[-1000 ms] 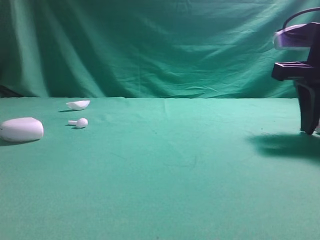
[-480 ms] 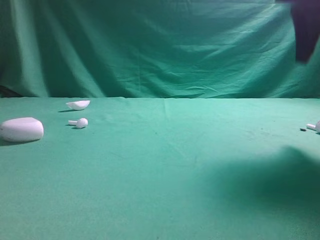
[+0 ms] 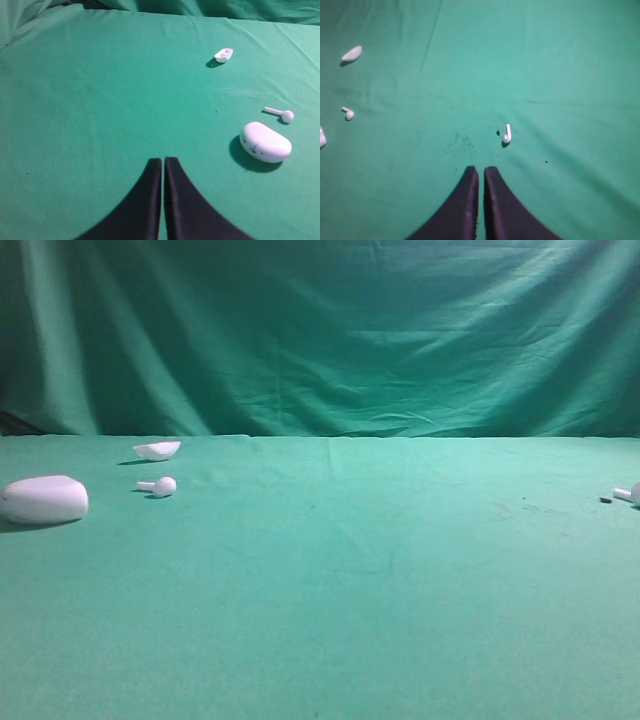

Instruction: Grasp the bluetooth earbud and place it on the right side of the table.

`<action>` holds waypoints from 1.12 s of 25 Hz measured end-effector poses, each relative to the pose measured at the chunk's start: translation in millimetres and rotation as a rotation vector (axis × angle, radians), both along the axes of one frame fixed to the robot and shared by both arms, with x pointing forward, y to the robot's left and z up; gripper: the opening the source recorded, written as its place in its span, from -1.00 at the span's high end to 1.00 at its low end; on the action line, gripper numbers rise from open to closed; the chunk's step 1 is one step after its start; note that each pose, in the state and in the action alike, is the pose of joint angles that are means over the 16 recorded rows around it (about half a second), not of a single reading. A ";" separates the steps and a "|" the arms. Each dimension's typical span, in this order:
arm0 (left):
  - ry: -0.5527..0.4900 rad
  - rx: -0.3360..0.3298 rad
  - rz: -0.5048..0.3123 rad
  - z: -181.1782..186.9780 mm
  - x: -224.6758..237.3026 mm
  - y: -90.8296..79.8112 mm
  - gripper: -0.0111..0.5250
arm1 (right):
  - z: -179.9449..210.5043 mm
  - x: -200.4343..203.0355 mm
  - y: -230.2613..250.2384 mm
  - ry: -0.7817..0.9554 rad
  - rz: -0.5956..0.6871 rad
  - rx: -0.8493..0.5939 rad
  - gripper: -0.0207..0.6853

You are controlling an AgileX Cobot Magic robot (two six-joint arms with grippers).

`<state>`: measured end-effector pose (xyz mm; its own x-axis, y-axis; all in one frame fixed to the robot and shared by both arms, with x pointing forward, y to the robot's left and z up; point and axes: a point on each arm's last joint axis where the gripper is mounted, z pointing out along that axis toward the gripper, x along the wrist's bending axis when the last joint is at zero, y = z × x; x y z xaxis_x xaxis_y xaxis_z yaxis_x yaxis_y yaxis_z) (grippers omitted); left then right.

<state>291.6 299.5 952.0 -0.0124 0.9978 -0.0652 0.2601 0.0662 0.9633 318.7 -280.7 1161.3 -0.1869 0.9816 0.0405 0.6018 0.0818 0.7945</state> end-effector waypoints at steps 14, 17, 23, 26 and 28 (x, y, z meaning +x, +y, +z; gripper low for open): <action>0.000 0.000 0.000 0.0 0.0 0.0 0.96 | -11.5 -81.2 -15.4 -0.301 0.035 0.077 0.94; 0.000 0.000 0.000 0.0 0.0 0.0 0.96 | -12.0 -84.9 -16.5 -0.335 0.035 0.075 0.94; 0.000 0.000 0.000 0.0 0.0 0.0 0.96 | -24.3 -81.8 -18.7 -0.429 0.007 0.047 0.94; 0.000 0.000 0.000 0.0 0.0 0.0 0.96 | -39.8 -76.6 -19.3 -0.481 -0.015 0.022 0.94; 0.000 0.000 0.000 0.0 0.0 0.0 0.96 | -54.2 -70.8 -19.2 -0.508 -0.031 0.006 0.94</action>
<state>291.6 299.5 952.0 -0.0124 0.9978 -0.0652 0.2601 0.0662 0.9633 247.8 -299.9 1107.1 -0.1555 0.9869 -0.0428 0.1410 0.0650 0.9879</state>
